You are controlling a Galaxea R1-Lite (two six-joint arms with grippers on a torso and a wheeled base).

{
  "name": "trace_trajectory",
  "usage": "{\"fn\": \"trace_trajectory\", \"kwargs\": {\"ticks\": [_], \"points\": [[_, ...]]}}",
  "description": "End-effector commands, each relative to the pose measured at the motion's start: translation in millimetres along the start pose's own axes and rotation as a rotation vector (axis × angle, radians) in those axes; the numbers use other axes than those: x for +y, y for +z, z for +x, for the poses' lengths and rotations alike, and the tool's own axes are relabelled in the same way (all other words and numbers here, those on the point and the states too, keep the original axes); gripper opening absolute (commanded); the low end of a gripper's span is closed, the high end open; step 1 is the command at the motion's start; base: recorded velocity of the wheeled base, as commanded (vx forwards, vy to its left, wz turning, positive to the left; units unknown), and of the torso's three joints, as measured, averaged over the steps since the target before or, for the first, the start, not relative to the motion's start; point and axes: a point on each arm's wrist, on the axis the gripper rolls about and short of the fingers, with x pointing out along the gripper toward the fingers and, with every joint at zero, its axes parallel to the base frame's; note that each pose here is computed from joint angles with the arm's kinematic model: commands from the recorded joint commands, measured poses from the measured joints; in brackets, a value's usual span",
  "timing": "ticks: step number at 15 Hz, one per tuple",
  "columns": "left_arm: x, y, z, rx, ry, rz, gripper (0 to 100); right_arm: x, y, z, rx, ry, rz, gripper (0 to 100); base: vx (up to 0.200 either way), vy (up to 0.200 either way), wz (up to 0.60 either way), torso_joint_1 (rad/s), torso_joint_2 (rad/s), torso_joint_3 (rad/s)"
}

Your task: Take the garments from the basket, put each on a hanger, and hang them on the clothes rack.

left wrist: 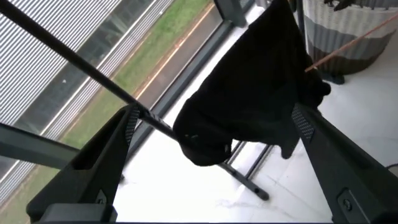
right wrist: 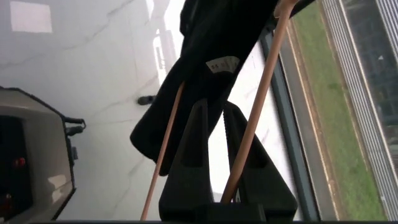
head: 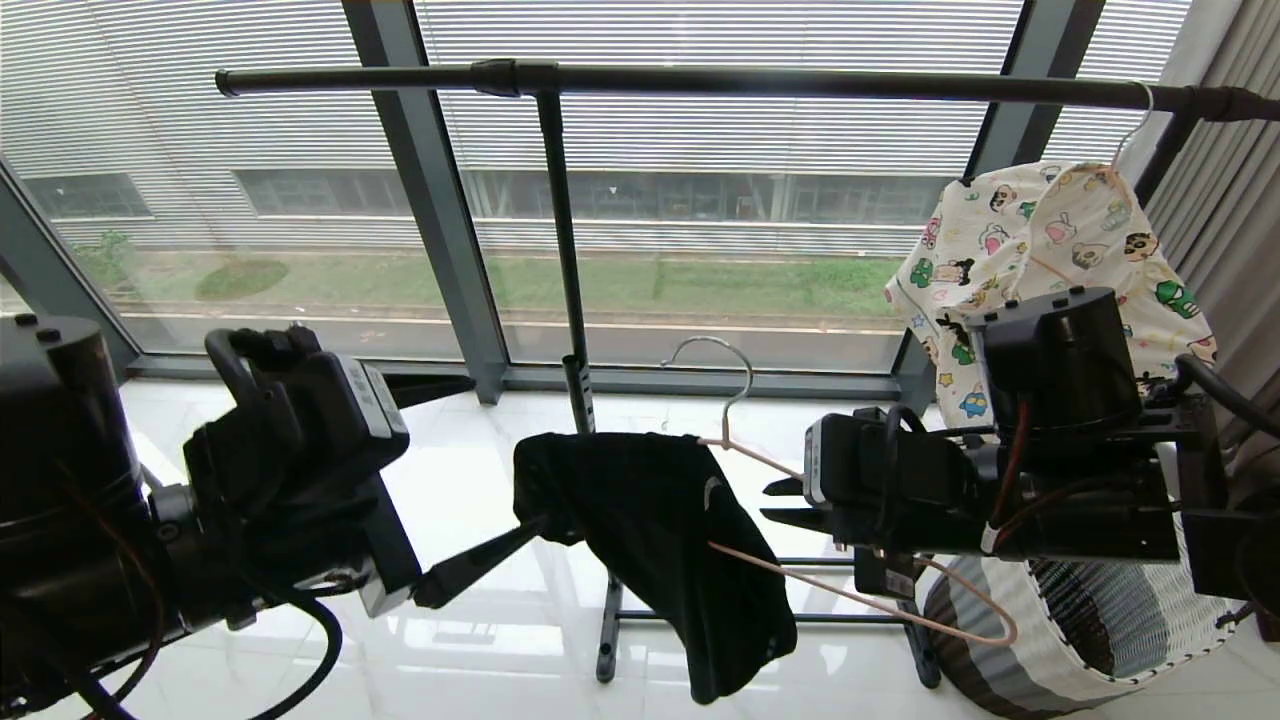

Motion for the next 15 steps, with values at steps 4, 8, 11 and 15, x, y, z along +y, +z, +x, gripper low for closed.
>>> {"fn": "trace_trajectory", "kwargs": {"ticks": [4,8,11,15], "points": [[-65.1,0.8,14.4,-0.036,-0.316,0.045,100,21.4,20.9,-9.1,-0.057,0.081,-0.132,0,0.000,0.000,0.00,0.000,0.00,0.000],[-65.0,-3.2,36.0,-0.001,-0.341,0.085,100,38.3,35.5,-6.0,-0.102,0.137,-0.182,0,0.000,0.000,0.00,0.000,0.00,0.000],[-62.5,0.2,35.9,-0.014,-0.331,0.088,100,44.2,30.3,-6.7,-0.090,0.154,-0.194,0,0.000,0.000,0.00,0.000,0.00,0.000],[-64.2,-0.3,11.0,-0.044,-0.305,0.096,100,18.8,7.1,-18.1,-0.023,0.054,-0.127,0,0.000,0.000,0.00,0.000,0.00,0.000]]}}
